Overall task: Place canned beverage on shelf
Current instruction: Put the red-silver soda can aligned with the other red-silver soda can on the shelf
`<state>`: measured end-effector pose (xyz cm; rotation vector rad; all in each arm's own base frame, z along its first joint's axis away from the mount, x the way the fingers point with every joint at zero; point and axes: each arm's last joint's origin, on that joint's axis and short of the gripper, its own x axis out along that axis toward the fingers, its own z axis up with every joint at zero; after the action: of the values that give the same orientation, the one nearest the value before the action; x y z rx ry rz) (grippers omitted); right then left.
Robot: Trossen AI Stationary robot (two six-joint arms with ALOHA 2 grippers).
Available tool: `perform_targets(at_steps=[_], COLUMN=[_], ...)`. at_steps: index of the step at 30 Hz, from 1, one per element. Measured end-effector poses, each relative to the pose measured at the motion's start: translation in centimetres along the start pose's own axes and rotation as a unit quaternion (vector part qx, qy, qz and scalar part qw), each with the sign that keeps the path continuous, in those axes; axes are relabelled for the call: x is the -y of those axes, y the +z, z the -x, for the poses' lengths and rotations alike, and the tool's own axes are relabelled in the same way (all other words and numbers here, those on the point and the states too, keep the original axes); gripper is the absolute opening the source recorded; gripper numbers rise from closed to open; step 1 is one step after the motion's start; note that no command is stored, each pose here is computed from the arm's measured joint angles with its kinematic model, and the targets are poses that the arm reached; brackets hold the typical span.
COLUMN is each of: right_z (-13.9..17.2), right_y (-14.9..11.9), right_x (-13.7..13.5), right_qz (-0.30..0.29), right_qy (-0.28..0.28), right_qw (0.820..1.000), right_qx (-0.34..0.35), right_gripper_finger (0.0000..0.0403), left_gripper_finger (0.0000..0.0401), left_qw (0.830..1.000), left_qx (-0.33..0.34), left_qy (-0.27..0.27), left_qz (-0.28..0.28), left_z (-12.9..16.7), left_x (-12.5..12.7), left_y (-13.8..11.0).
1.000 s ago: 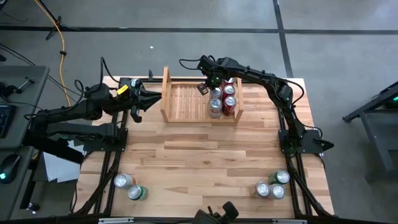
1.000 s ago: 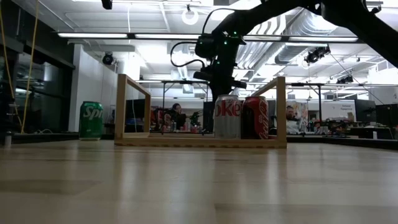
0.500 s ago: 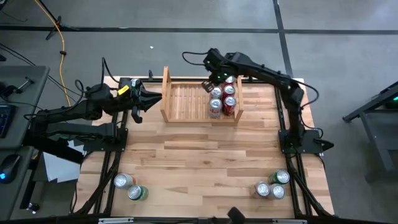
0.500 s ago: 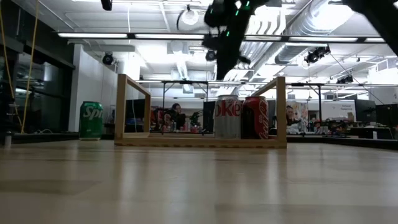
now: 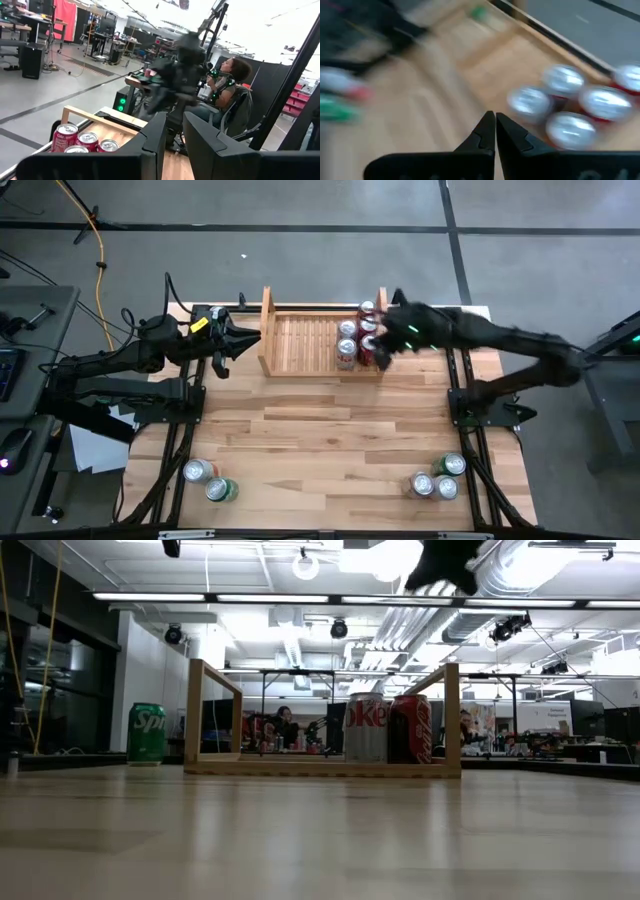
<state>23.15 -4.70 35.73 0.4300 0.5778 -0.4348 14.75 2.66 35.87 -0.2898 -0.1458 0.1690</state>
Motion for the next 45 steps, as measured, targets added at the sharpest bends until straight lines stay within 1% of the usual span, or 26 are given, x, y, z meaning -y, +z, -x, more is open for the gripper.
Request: perform_targets(at_steps=[2, 4, 6, 8, 11, 13, 18, 31, 33, 36, 40, 43, 45], right_z=[1.6, 2.9, 3.9, 4.5, 5.1, 5.2, 5.2, 5.1, 5.1, 5.1, 5.0, 4.8, 4.7], right_y=[-1.4, -2.3, -2.9, -3.3, -3.4, -3.4, -3.2, -3.3, -3.3, -3.3, -3.4, -3.6, -3.8], right_x=[-0.7, -1.2, -1.4, -1.4, -1.5, -1.5, -1.5, -1.5, -1.5, -1.5, -1.5, -1.4, -1.3], right_qz=[-0.008, -0.012, -0.011, 0.001, 0.026, 0.038, 0.066, 0.069, 0.085, 0.126, 0.161, 0.205, 0.222], right_qy=[0.063, 0.12, 0.162, 0.186, 0.201, 0.202, 0.193, 0.192, 0.187, 0.175, 0.164, 0.148, 0.141], right_qw=[0.996, 0.986, 0.972, 0.96, 0.946, 0.942, 0.939, 0.939, 0.939, 0.936, 0.932, 0.928, 0.928], right_qx=[0.059, 0.119, 0.171, 0.21, 0.252, 0.266, 0.276, 0.275, 0.276, 0.28, 0.282, 0.274, 0.265], right_gripper_finger=[0.0, 0.0, 0.0, 0.0, 0.0, 0.0, 0.0, 0.0, 0.0, 0.0, 0.0, 0.0, 0.0], left_gripper_finger=[0.006, 0.006, 0.006, 0.006, 0.006, 0.006, 0.006, 0.006, 0.006, 0.006, 0.006, 0.006, 0.006], left_qw=[1.0, 1.0, 0.999, 0.998, 0.997, 0.997, 0.997, 0.997, 0.997, 0.997, 0.997, 0.997, 0.997], left_qx=[0.0, 0.0, 0.0, 0.001, 0.003, 0.003, 0.003, 0.003, 0.003, 0.003, 0.003, 0.003, 0.003], left_qy=[0.0, 0.0, 0.001, 0.004, 0.012, 0.013, 0.013, 0.013, 0.013, 0.013, 0.013, 0.013, 0.013], left_qz=[-0.011, -0.025, -0.042, -0.06, -0.073, -0.073, -0.073, -0.074, -0.074, -0.074, -0.074, -0.074, -0.074], left_z=[0.0, 0.0, 0.0, 0.0, 0.0, 0.0, 0.0, 0.0, 0.0, 0.0, 0.0, 0.0, 0.0], left_x=[0.0, 0.0, 0.0, 0.0, -0.1, -0.1, -0.1, -0.1, -0.1, -0.1, -0.1, -0.1, -0.1], left_y=[0.0, 0.0, 0.0, 0.0, 0.0, 0.0, 0.0, 0.0, 0.0, 0.0, 0.0, 0.0, 0.0])
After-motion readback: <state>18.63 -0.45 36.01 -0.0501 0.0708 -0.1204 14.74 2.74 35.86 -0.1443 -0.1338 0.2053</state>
